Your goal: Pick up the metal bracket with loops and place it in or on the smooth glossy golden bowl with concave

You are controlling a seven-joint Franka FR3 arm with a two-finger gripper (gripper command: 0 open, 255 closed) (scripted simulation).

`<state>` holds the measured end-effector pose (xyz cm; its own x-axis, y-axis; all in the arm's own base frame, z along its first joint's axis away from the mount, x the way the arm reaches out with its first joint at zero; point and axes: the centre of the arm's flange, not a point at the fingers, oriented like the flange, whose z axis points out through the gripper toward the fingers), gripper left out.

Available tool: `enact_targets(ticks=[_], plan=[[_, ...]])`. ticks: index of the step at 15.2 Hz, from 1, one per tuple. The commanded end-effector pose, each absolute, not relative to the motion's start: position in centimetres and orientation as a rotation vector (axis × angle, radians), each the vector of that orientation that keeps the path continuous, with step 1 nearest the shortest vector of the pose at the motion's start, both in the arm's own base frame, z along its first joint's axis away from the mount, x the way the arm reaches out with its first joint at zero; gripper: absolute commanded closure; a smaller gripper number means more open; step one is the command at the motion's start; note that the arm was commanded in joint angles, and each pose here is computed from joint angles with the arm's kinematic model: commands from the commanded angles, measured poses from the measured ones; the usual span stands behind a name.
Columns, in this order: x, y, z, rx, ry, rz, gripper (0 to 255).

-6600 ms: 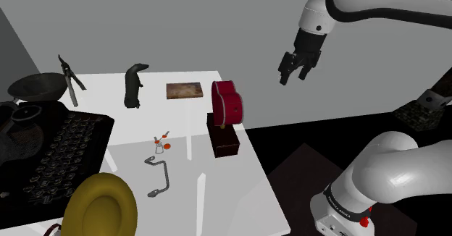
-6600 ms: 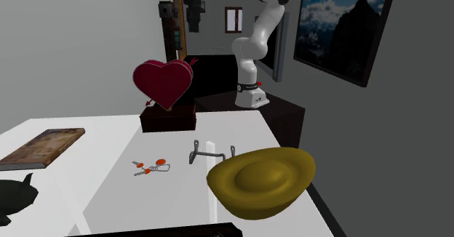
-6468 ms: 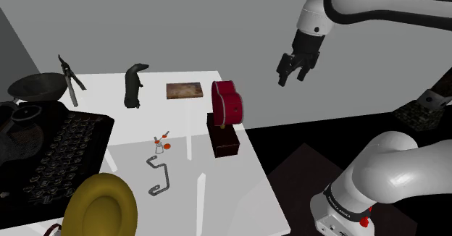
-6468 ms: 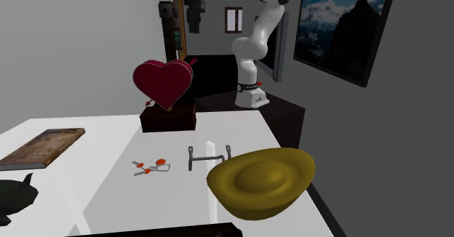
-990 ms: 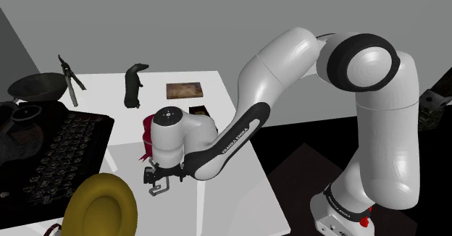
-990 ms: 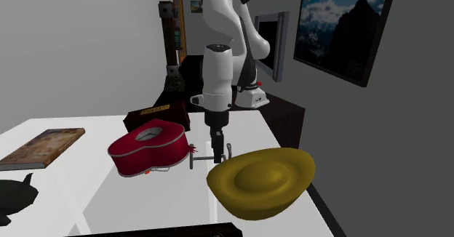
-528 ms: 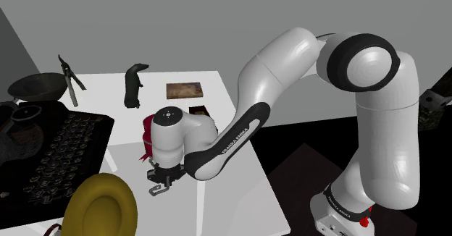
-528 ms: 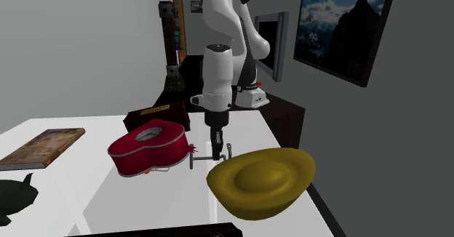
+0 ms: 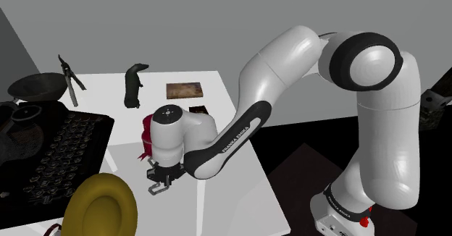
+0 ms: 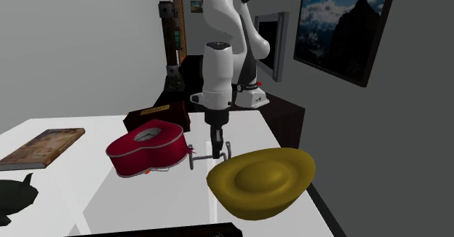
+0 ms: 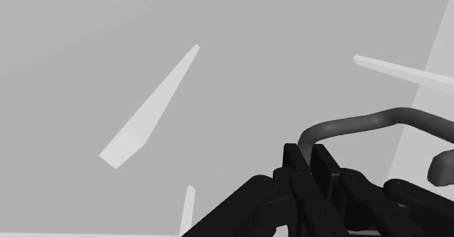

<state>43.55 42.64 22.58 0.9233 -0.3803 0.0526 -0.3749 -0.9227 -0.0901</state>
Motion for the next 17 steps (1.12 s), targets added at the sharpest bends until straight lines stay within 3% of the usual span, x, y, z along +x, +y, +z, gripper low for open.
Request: enact_targets(ticks=[1, 17], plan=[[43.6, 42.6, 23.5, -3.003, 0.591, -0.107, 255], [43.6, 42.6, 32.0, -3.003, 0.591, -0.107, 255]])
